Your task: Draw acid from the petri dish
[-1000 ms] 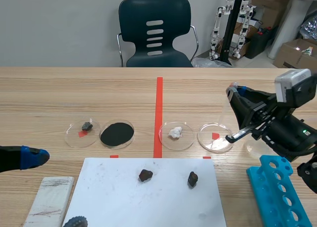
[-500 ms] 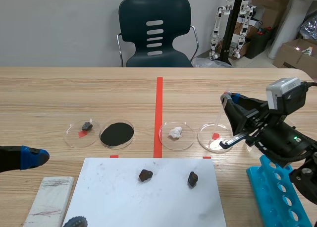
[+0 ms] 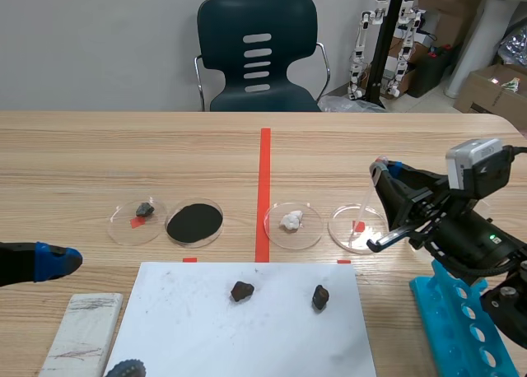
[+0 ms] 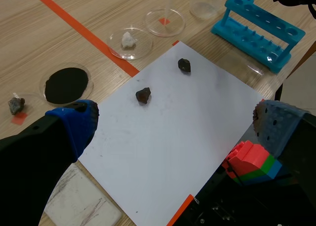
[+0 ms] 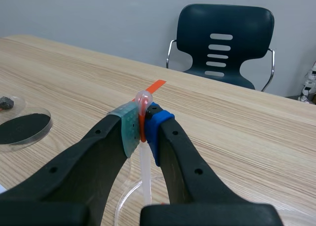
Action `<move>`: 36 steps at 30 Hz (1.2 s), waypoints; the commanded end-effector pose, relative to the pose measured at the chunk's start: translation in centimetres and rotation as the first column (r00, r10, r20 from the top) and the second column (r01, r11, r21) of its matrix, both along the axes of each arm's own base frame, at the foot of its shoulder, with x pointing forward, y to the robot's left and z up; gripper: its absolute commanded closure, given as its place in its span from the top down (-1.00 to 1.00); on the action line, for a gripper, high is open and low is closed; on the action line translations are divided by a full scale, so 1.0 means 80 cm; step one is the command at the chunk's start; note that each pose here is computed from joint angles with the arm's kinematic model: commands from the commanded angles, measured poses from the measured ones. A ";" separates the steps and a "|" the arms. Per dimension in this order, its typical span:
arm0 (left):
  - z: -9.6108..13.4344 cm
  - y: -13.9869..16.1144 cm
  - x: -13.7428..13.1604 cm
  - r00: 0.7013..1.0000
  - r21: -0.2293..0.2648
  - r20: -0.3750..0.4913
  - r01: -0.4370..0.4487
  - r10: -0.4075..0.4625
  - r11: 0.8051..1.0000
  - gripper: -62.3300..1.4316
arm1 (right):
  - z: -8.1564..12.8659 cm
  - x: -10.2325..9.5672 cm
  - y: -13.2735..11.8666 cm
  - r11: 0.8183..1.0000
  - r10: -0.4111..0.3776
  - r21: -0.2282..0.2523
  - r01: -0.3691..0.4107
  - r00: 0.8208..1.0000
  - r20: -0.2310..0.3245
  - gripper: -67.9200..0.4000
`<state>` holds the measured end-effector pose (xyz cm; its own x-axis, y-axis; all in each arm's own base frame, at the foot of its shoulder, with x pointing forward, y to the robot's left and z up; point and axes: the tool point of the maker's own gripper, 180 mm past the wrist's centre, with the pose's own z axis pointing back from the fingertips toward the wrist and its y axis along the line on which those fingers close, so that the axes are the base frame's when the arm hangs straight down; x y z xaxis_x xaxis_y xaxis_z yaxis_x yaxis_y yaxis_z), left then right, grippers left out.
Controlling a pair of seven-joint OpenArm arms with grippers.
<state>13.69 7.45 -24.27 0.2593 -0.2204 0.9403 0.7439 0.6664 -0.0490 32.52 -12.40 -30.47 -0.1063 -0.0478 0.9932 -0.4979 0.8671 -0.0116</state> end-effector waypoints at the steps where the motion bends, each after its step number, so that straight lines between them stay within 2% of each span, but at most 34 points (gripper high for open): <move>1: 0.007 -0.001 0.002 1.000 -0.021 0.014 -0.006 0.006 1.000 1.00 | 0.009 0.006 -0.003 1.000 0.000 -0.001 0.000 1.000 0.025 -0.96; 22: 0.007 -0.001 0.002 1.000 -0.021 0.014 -0.006 0.006 1.000 1.00 | 0.009 0.004 -0.001 1.000 0.011 -0.003 -0.011 1.000 0.023 -0.95; 25: 0.007 -0.001 0.002 1.000 -0.021 0.014 -0.006 0.006 1.000 1.00 | 0.009 0.004 -0.001 1.000 0.013 -0.001 -0.013 1.000 0.022 -0.84; 36: 0.007 -0.001 0.002 1.000 -0.021 0.014 -0.006 0.006 1.000 1.00 | 0.009 0.004 -0.001 1.000 0.013 -0.002 -0.012 1.000 0.022 -0.81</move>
